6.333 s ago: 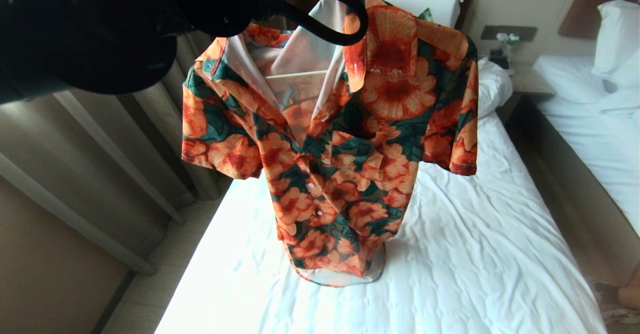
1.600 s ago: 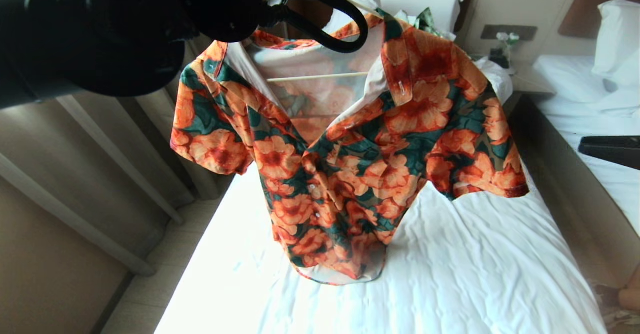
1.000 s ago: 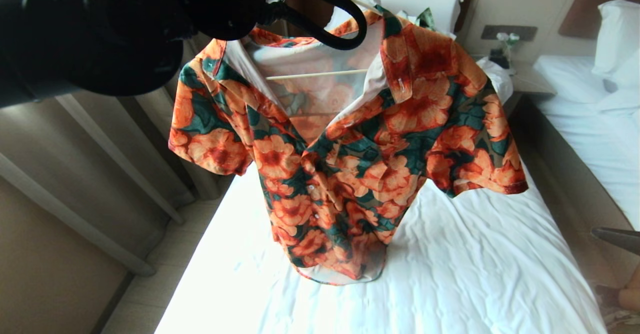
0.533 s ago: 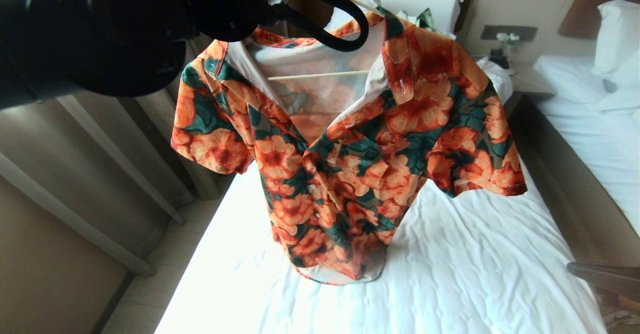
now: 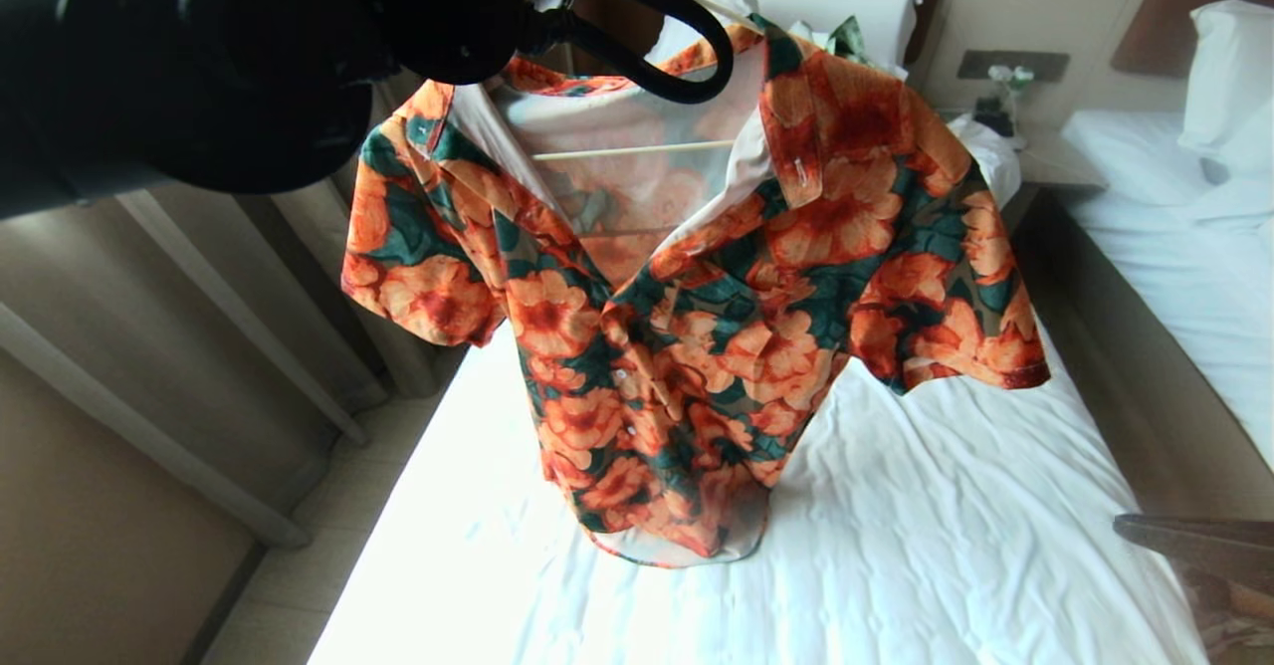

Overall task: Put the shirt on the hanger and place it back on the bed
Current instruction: Take the clothes hanger out of the clothes

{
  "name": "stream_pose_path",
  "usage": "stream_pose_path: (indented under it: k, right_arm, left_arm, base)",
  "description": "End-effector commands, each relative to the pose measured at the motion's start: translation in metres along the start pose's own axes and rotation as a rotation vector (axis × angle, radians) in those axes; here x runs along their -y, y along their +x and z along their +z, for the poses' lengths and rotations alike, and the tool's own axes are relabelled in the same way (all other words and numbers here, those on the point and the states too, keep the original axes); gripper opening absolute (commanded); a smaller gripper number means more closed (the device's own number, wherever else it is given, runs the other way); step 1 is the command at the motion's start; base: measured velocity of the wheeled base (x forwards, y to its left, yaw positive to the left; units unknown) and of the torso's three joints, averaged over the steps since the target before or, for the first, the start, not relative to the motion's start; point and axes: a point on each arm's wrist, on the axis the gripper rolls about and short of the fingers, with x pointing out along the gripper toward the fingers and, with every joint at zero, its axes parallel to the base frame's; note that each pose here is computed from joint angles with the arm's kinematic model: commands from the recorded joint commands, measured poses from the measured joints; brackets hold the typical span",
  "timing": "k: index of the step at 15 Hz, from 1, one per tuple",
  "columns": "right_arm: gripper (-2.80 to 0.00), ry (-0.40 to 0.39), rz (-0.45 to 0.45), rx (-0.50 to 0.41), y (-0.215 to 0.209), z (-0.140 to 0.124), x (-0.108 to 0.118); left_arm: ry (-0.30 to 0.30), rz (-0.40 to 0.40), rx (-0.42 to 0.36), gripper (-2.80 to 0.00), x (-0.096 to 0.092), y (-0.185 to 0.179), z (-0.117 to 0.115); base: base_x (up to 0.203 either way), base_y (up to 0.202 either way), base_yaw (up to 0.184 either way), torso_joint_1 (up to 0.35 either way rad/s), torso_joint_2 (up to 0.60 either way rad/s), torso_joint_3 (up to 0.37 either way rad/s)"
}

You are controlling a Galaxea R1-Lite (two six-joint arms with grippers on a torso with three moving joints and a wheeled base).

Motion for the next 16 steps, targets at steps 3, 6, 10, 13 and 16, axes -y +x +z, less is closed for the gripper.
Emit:
stream_pose_path:
  k: [3,6,10,13,16]
  right_arm:
    - [-2.80,-0.042,0.101,0.049,0.014,0.052,-0.002]
    - [-2.80,-0.007,0.218,0.050,0.050,0.100,0.006]
    - [-2.80,0.035,0.331,0.047,0.108,0.150,-0.006]
    - [-2.80,0.105,0.386,0.043,0.139,0.173,-0.017]
    - [0.00,0.121,0.370,0.025,0.155,0.180,-0.026]
  left_arm:
    - [0.000,-0.004,-0.001,-2.80,0.002,-0.001,0.000]
    - [0.006,-0.007,-0.008,-2.80,0.005,0.001,-0.004]
    - [0.013,-0.007,-0.015,-2.80,0.007,0.004,-0.008]
    - [0.016,0.004,-0.015,-2.80,0.004,0.005,-0.008]
    - [0.016,0.006,-0.014,-2.80,0.002,0.005,-0.007]
  base:
    - [0.000,0.000,0.000,0.000,0.00,0.000]
    - [0.000,0.000,0.000,0.000,0.00,0.000]
    - [0.000,0.000,0.000,0.000,0.00,0.000]
    - [0.000,0.000,0.000,0.000,0.00,0.000]
    - [0.000,0.000,0.000,0.000,0.00,0.000]
